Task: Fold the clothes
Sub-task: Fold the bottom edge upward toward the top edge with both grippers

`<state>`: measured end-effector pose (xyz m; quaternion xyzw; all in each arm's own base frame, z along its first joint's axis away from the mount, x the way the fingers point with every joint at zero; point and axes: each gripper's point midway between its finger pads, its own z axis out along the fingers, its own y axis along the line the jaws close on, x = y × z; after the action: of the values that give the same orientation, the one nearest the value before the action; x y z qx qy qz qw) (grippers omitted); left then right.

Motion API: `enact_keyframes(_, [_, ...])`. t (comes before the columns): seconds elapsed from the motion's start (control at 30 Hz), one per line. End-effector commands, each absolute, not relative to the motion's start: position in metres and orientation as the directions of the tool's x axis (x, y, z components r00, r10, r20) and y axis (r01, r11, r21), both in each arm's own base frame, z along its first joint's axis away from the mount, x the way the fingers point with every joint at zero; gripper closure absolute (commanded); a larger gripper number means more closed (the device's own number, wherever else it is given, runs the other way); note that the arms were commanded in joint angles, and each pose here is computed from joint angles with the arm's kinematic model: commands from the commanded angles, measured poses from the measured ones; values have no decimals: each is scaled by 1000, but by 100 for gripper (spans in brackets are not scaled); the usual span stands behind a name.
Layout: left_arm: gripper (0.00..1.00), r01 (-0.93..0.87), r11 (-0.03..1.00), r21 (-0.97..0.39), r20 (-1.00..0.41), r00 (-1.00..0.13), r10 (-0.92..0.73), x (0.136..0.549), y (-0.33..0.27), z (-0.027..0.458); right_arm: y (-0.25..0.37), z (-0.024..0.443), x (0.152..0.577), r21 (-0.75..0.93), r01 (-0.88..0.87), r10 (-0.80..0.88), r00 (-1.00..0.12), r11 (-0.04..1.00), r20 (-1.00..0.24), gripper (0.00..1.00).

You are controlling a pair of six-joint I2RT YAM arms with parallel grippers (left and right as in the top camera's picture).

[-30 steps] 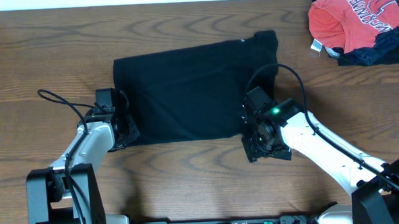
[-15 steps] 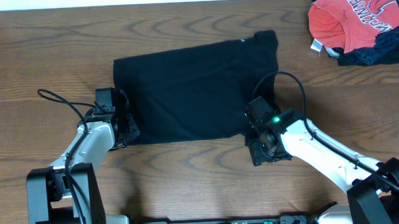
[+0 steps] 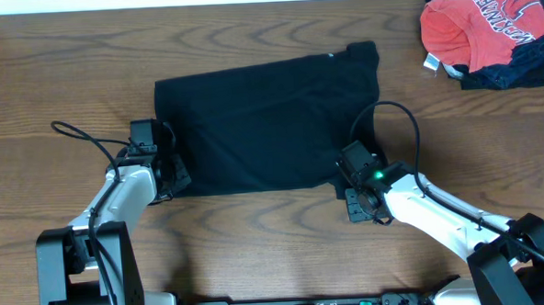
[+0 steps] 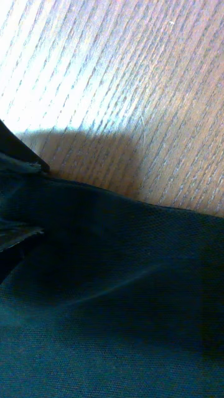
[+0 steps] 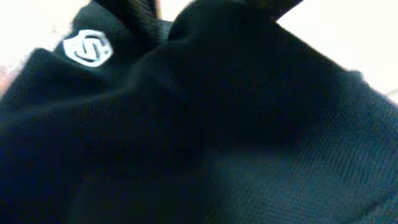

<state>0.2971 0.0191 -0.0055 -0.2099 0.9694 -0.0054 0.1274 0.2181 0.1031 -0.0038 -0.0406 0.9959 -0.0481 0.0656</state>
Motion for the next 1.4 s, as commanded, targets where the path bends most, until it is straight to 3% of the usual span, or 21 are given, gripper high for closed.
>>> enact_keyframes(0.0, [76, -407, 911, -64, -138, -901, -412, 274, 12, -30, 93, -4, 220, -130, -35, -54, -988, 991, -144, 83])
enact_keyframes(0.07, [87, -407, 911, -64, -139, -901, -412, 274, 12, -30, 91, -3, 222, -131, -23, -42, -988, 991, -146, 99])
enact_keyframes(0.13, [94, -407, 911, -64, -132, -902, -412, 272, 12, -30, 88, 2, 225, -132, -6, -25, -990, 991, -142, 99])
enact_keyframes(0.33, [94, -409, 911, -44, -67, -909, -412, 246, 9, -10, 74, 53, 242, -176, 7, -15, -992, 984, -124, 99])
enact_keyframes(0.5, [94, -412, 908, -77, -147, -896, -419, 240, 9, 31, 67, 104, 261, -160, -6, -31, -988, 987, -152, 99])
enact_keyframes(0.8, [94, -406, 908, -101, -208, -884, -419, 215, 8, 70, 74, 123, 264, -76, -76, -86, -988, 994, -132, 99])
enact_keyframes(1.17, [94, -399, 908, -131, -285, -862, -420, 244, 9, 70, 102, 139, 355, -49, -156, -161, -869, 987, -468, 99])
enact_keyframes(1.37, [94, -395, 908, -141, -318, -850, -419, 266, 11, 62, 119, 124, 405, -69, -205, -208, -800, 976, -563, 99])
